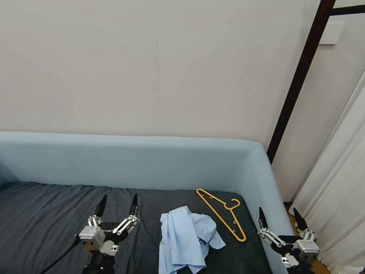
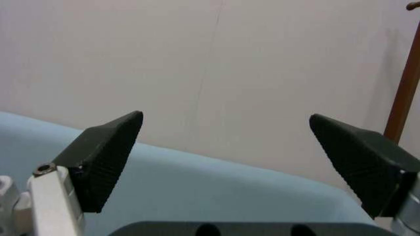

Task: Pick up the clothes from the sofa and hang them on the clothes hanger.

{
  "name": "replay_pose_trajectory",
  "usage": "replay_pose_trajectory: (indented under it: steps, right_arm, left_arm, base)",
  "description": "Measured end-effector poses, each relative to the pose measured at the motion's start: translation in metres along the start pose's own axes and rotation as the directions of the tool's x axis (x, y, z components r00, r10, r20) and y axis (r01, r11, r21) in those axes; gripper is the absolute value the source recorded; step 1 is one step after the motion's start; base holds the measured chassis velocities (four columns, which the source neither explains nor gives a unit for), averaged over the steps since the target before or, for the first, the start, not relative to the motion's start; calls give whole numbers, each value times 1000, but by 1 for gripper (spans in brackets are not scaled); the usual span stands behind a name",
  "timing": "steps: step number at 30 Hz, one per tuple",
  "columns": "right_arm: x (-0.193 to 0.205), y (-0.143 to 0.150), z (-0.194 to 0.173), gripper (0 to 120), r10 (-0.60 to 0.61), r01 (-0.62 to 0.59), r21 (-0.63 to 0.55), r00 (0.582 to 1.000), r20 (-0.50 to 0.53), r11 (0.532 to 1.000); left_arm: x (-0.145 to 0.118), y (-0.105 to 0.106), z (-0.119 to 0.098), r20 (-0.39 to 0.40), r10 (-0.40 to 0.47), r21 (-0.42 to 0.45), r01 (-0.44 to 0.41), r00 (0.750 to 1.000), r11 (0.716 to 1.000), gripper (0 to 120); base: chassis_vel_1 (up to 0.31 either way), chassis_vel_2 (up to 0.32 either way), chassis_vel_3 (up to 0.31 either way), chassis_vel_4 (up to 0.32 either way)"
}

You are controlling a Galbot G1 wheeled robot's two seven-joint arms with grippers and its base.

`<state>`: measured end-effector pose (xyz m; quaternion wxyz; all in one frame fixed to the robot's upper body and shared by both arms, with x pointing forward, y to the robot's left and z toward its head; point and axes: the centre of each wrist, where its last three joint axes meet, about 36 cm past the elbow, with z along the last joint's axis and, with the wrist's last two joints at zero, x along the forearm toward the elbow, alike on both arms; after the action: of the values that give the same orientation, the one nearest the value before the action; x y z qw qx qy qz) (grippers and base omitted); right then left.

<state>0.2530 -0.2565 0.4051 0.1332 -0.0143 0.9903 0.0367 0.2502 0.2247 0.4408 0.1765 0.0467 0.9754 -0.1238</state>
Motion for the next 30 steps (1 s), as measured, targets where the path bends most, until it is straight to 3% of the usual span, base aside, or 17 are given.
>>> replay_pose_trajectory:
  steps: [6,10,15,16,19,23,24,25,29,30]
  right_arm:
    - [-21,-10,-12,100,-10,6,-81,999,-46,997]
    - [-46,-16,-17,100,-18,-9,-221,993,-120,975]
    - [-96,-18,-18,100,-130,-34,-494,947,-293,869]
    - [-96,-18,-18,100,-130,-34,-494,947,-293,869]
    - [-127,-16,-12,100,-217,-88,-583,876,-432,807]
    - [-157,-5,6,100,-305,-101,-621,802,-513,777]
    - [-164,1,12,100,-333,-102,-626,775,-537,773]
    - [-164,1,12,100,-333,-102,-626,775,-537,773]
    - [-188,24,37,100,-394,-123,-597,644,-656,793]
    - [-188,24,37,100,-394,-123,-597,644,-656,793]
  left_arm:
    - [0,3,0,20,6,-4,-6,1000,1000,100]
    - [1,8,4,34,6,-11,-6,999,1000,100]
    - [6,24,-2,59,-24,-62,28,998,998,100]
    - [6,24,-2,59,-24,-62,28,998,998,100]
    - [8,29,-8,74,-42,-85,48,996,995,100]
    - [13,41,-9,71,-67,-119,75,995,990,100]
    - [14,45,-8,65,-75,-128,83,995,988,100]
    - [14,45,-8,65,-75,-128,83,995,988,100]
    - [19,57,-9,56,-99,-151,107,994,983,100]
    - [19,57,-9,56,-99,-151,107,994,983,100]
  base:
    - [0,0,0,0]
    - [0,0,0,0]
    - [0,0,0,0]
    - [0,0,0,0]
    - [0,0,0,0]
    - [0,0,0,0]
    - [0,0,0,0]
    - [0,0,0,0]
    - [0,0,0,0]
    - [0,0,0,0]
